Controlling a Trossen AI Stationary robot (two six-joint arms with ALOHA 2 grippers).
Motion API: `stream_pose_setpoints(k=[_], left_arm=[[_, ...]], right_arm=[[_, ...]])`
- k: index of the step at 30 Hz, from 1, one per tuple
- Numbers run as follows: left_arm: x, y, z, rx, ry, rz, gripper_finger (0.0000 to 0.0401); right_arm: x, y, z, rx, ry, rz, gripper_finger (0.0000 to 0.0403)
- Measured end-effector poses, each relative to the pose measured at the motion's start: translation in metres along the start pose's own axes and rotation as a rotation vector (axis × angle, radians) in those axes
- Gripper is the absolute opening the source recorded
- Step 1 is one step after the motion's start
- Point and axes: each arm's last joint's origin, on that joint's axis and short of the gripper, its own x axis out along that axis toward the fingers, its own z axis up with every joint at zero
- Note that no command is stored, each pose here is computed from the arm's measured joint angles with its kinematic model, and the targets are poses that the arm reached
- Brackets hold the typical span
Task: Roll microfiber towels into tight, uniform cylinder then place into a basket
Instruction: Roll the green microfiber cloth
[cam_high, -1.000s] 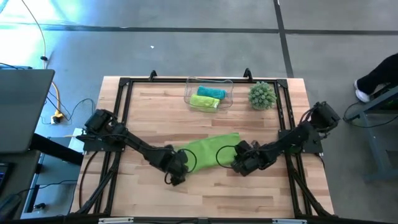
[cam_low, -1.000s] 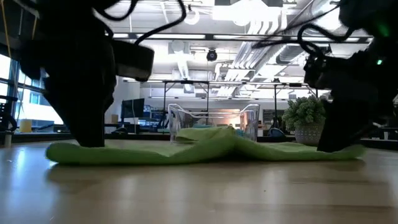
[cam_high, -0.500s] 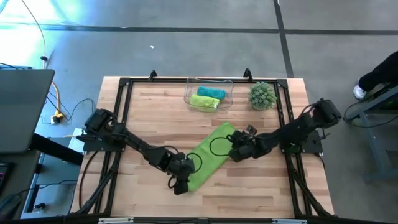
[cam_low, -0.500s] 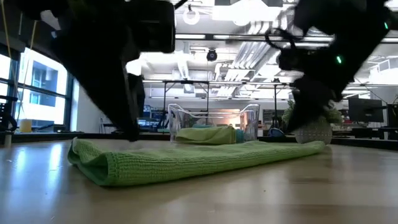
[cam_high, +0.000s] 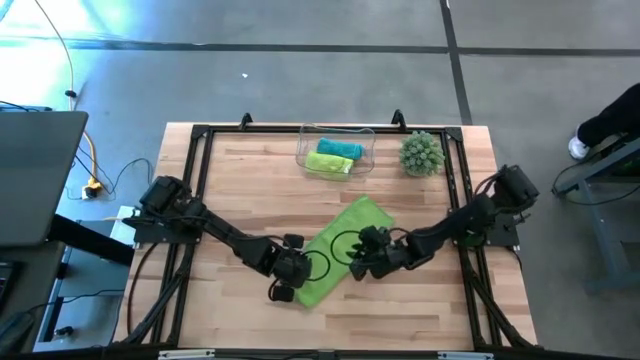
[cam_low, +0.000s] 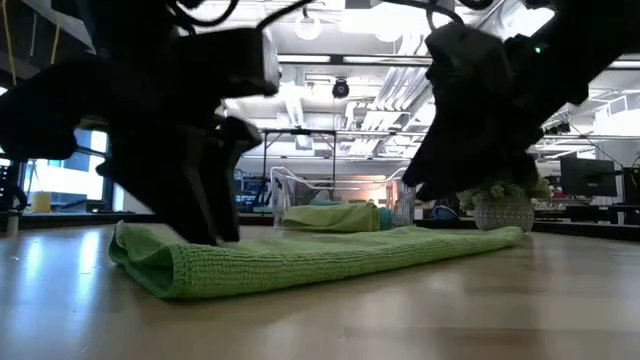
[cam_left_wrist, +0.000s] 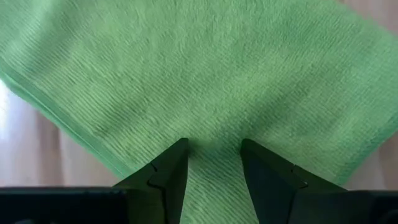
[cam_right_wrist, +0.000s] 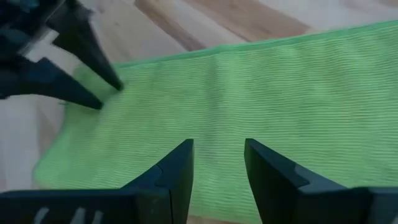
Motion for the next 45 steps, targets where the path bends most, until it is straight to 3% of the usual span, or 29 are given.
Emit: stream_pose_setpoints(k=[12,19,23,27,33,38,45], left_arm=[[0.016,-0.017,-0.002,-0.125,-0.009,-0.067,0.014],[0.013,-0.041,0.01,-0.027,-0.178,-0.233,0.014],[0.011,-0.046,0.011,0.045,-0.215,-0.199,0.014],[0.007,-0.043,0.012,0.066,-0.213,-0.164,0.014],[-0.009,-0.034,0.019,0.059,-0.192,-0.126,0.014],[-0.008,-0.025,0.022,0.075,-0.204,-0.08,0.014],[0.003,-0.018,0.021,0.073,-0.173,-0.086,0.014]], right_arm=[[0.016,-0.014,-0.023,-0.05,0.09,-0.127,0.0135],[0.015,-0.027,-0.019,-0.269,0.121,-0.237,0.0135],[0.015,-0.032,-0.014,-0.341,0.132,-0.274,0.0135],[0.006,-0.029,-0.005,-0.313,0.172,-0.243,0.0135],[-0.013,-0.004,0.006,-0.209,0.119,-0.126,0.0135],[-0.019,0.015,-0.003,-0.132,0.087,-0.012,0.0135],[-0.017,0.029,-0.028,-0.141,0.074,0.075,0.0135]])
